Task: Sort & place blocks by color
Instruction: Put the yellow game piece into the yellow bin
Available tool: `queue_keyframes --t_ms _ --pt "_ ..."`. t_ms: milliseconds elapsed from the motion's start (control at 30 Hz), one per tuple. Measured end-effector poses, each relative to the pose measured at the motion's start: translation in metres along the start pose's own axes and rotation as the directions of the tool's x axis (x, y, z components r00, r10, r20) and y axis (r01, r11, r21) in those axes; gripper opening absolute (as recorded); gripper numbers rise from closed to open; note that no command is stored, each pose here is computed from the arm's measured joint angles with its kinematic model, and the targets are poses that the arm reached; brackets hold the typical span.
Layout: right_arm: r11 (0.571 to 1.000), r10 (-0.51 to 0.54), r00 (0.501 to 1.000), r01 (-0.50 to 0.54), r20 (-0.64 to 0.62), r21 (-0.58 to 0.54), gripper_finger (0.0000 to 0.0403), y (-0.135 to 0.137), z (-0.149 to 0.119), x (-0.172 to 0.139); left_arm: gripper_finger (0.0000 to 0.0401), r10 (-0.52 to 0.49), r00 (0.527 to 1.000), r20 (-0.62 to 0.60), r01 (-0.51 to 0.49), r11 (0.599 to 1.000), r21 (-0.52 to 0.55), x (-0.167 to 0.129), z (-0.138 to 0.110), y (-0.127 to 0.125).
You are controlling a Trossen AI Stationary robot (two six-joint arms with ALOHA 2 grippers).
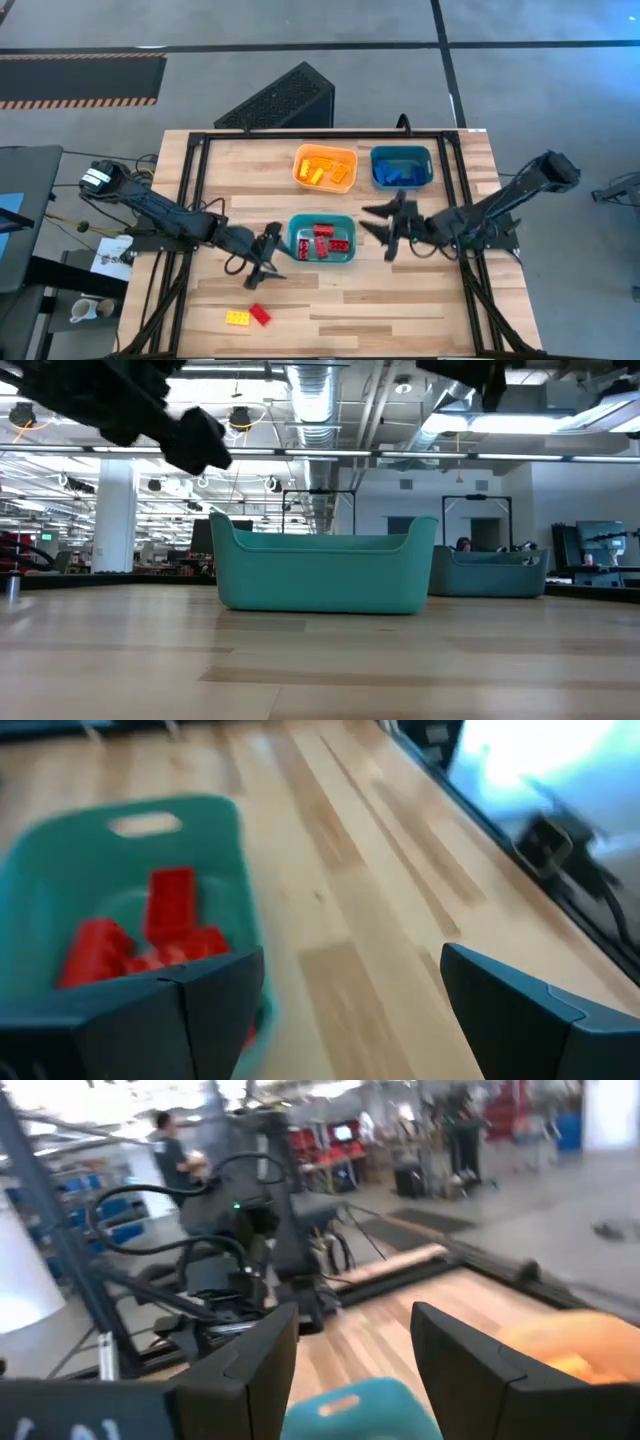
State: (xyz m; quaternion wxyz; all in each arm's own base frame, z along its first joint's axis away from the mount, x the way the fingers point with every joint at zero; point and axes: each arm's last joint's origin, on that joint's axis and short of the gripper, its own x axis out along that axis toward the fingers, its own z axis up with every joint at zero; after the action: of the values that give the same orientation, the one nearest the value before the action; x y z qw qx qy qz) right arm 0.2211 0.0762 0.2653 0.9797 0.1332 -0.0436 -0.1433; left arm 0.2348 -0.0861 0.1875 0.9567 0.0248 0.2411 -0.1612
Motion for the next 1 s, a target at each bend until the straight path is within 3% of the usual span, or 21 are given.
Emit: queue_keyframes --t_ms 133,267,533,767,1000 --pt "0.996 0.063 0.997 -0.059 0.049 -0.070 0.0216 0.020 -0.014 0.003 0.0290 -0.040 0.983 -0.178 0.041 0.999 0.001 -0.003 0.005 -0.022" --pt "0.993 0.067 0.995 -0.059 0.075 -0.107 0.0214 0.024 -0.026 0.011 0.0290 -0.102 0.938 -0.333 0.079 0.994 -0.080 -0.007 -0.004 -0.042" --pt "0.997 0.057 0.996 -0.052 0.069 -0.064 0.0213 0.021 -0.030 0.017 0.0290 -0.217 0.886 -0.409 0.117 0.960 -0.256 -0.021 -0.017 -0.087" --pt "0.994 0.096 0.993 -0.092 0.064 -0.062 0.0212 0.025 -0.030 0.015 0.0290 -0.221 0.881 -0.418 0.093 0.948 -0.305 -0.030 -0.025 -0.112" --pt "0.993 0.105 0.993 -0.102 0.061 -0.059 0.0211 0.027 -0.030 0.013 0.0290 -0.246 0.826 -0.507 0.062 0.934 -0.353 -0.026 -0.041 -0.125"
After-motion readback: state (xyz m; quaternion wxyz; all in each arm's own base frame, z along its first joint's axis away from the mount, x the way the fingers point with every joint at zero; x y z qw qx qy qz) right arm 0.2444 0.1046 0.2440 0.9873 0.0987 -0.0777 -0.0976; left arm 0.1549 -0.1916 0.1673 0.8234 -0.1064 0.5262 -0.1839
